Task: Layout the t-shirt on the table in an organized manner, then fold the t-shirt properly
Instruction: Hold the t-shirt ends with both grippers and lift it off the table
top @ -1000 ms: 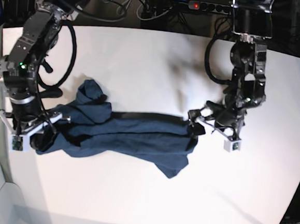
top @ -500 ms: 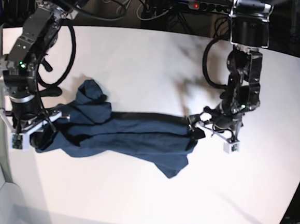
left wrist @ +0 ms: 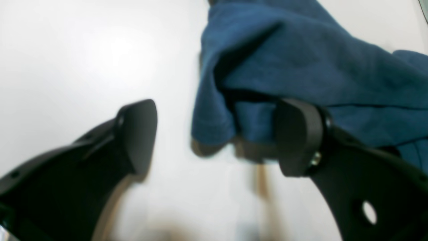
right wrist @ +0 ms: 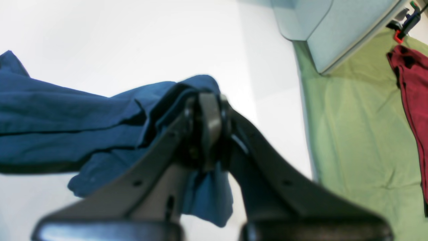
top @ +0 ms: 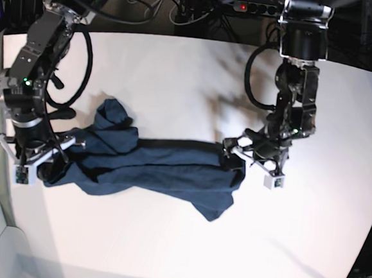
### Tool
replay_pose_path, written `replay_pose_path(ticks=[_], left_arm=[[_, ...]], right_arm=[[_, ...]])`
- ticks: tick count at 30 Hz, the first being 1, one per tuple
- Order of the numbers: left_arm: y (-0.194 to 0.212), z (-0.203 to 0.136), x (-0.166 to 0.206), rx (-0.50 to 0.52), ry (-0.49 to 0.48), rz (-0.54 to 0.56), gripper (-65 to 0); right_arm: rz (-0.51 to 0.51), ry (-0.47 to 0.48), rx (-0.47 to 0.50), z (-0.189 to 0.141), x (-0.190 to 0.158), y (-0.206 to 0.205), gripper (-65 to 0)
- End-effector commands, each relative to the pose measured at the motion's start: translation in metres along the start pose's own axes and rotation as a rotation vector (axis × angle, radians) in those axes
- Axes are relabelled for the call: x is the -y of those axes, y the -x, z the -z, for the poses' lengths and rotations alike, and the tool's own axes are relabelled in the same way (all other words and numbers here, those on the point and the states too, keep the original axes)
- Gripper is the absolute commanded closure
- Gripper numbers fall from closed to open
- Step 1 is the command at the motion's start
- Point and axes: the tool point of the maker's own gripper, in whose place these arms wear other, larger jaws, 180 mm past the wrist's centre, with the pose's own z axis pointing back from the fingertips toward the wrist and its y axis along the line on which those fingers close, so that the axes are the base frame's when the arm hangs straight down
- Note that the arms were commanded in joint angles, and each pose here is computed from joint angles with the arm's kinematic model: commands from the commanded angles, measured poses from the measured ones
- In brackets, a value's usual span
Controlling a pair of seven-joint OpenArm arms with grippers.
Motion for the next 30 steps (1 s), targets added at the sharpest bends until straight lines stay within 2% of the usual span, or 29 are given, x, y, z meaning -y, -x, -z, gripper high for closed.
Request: replay_pose_path(ticks=[1,7,14,21,23,26,27,30], left_arm=[[-0.015,-0.001,0.005,0.037,0.016,0.007,-53.1],[-0.017,-0.002,0.008,0.046,0.032,0.013,-53.0],[-0.032,-0.009,-0.014,0.102,-0.011,-0.08,-52.9],[-0.037,-0.006,-0.011,0.105,-0.005,-0.078,-52.3],[-0.038,-0.005,-0.009,0.107,-0.002,-0.077,-45.6],[-0.039,-0.005,-0.008,0.109,0.0,-0.08,-27.4],[-0.039,-0.005,-0.008,0.109,0.0,-0.08,-23.2],[-0.04,-0.005,-0.009,0.11,-0.001,-0.081,-22.5]], right_arm=[[-0.003,0.0,0.052,0.0,0.001,-0.014,0.0],[-0.015,0.003,0.036,0.003,0.006,-0.009,0.0],[-0.013,0.005,0.035,0.003,0.007,-0.009,0.0],[-0.012,0.006,0.034,0.004,0.007,-0.009,0.0],[-0.012,0.005,0.034,0.004,0.006,-0.009,0.0],[-0.012,0.006,0.034,0.004,0.007,-0.009,0.0],[-0.012,0.006,0.034,0.004,0.007,-0.009,0.0],[-0.012,0.006,0.032,0.003,0.007,-0.008,0.0]])
